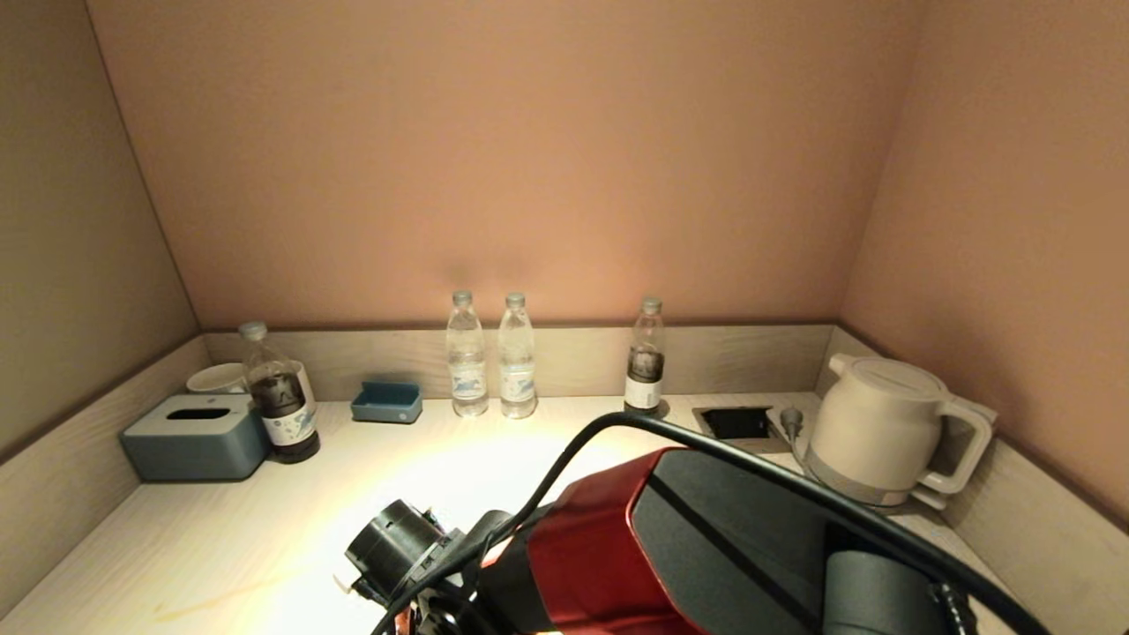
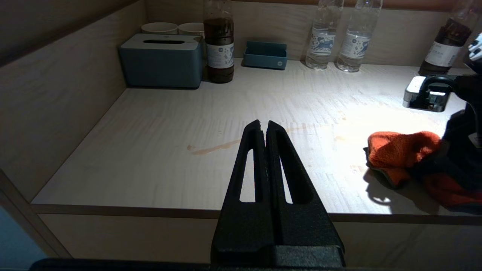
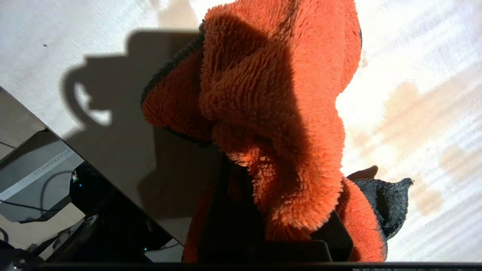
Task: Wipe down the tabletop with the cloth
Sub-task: Sweep the stains on the table
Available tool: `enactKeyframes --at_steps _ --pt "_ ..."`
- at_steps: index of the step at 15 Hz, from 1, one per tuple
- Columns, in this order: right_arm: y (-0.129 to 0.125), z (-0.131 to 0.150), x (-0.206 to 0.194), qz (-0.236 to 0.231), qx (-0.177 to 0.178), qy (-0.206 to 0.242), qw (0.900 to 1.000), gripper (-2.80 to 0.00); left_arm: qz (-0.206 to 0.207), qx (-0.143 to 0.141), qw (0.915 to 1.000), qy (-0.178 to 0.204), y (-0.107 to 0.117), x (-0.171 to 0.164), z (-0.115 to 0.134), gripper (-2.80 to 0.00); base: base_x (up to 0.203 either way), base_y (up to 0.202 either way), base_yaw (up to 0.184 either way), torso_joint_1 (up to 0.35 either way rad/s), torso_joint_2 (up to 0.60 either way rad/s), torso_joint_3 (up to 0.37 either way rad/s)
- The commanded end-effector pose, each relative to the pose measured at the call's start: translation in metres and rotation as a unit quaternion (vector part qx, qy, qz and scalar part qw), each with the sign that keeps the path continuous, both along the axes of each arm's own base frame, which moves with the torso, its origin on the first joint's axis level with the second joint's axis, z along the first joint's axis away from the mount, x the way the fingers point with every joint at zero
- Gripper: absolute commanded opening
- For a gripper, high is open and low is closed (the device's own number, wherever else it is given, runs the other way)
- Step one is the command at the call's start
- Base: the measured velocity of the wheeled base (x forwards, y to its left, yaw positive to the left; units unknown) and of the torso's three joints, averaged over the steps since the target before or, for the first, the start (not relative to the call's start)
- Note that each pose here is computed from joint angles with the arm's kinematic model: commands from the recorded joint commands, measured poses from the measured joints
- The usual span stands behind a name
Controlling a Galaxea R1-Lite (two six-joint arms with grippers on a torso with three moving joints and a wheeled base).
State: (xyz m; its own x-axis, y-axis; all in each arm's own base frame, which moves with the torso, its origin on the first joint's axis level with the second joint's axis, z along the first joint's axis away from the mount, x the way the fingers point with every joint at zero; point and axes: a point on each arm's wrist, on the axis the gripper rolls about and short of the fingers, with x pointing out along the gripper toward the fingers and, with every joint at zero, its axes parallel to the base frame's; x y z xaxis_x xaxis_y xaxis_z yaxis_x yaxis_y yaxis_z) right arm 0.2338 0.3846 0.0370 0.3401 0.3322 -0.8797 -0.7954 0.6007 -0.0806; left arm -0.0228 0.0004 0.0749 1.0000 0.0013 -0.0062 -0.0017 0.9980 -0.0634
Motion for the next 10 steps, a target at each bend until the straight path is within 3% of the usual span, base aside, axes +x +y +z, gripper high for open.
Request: enactKeyframes --at_steps 1,10 --pt "0.014 -0.005 -0.002 0.025 0.002 -0.010 1.000 -2.80 0.000 0.000 1.0000 0.000 0.000 0.000 0.000 -2.80 0.000 0.000 0.000 0.000 0.00 0.000" --pt "0.058 -0.014 -0.012 0.090 0.031 -0.039 0.995 -2.80 0.000 0.000 1.0000 0.000 0.000 0.000 0.000 -2.80 0.000 0.000 0.000 0.000 0.00 0.000"
